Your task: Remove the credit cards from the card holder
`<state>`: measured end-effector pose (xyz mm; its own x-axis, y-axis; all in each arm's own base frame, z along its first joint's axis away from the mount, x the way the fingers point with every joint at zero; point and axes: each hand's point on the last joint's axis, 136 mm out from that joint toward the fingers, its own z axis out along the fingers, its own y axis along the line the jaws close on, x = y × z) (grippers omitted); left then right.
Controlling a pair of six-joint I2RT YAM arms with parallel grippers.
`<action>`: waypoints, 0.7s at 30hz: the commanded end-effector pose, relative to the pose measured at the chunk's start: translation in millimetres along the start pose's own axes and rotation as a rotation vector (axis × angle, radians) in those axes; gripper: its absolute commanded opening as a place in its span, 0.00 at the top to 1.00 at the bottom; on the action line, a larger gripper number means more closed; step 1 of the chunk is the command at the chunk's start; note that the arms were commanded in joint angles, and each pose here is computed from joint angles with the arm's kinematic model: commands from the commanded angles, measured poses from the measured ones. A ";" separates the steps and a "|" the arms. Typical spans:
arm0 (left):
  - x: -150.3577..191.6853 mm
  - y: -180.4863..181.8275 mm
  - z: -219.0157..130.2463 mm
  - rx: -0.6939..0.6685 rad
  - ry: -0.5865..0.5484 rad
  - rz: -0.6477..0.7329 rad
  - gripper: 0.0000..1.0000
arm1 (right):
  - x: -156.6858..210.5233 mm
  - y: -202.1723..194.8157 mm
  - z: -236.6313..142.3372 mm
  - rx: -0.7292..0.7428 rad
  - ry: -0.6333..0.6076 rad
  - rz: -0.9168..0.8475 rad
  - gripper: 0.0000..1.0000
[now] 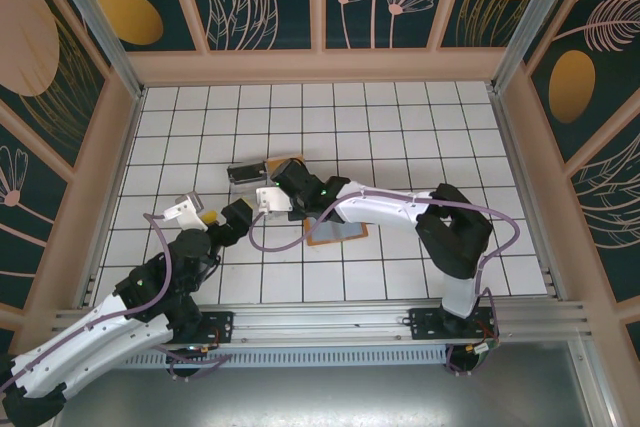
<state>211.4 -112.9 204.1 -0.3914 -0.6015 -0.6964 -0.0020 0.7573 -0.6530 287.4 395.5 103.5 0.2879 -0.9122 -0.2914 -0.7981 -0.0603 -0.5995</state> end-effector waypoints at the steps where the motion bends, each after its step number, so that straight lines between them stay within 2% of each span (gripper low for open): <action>1: 4.1 3.8 1.2 -0.007 0.008 0.004 0.01 | -1.7 -11.5 6.0 0.039 -0.002 0.048 0.75; 7: 4.1 2.9 1.1 -0.004 0.010 0.005 0.01 | -0.8 -24.8 8.1 0.075 0.004 0.080 0.73; 15: 5.9 3.4 2.2 -0.007 0.015 0.009 0.01 | 0.9 -43.5 -7.9 0.128 -0.029 0.153 0.73; 21: 11.7 -2.1 6.0 0.004 0.045 0.026 0.01 | 7.0 -54.6 -38.1 0.189 -0.096 0.314 0.72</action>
<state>212.4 -116.4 200.8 -0.4035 -0.5926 -0.6972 -0.0013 0.7623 -0.6472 307.0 383.2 113.9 0.1631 -0.9036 -0.3962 -0.7894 0.1214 -0.6018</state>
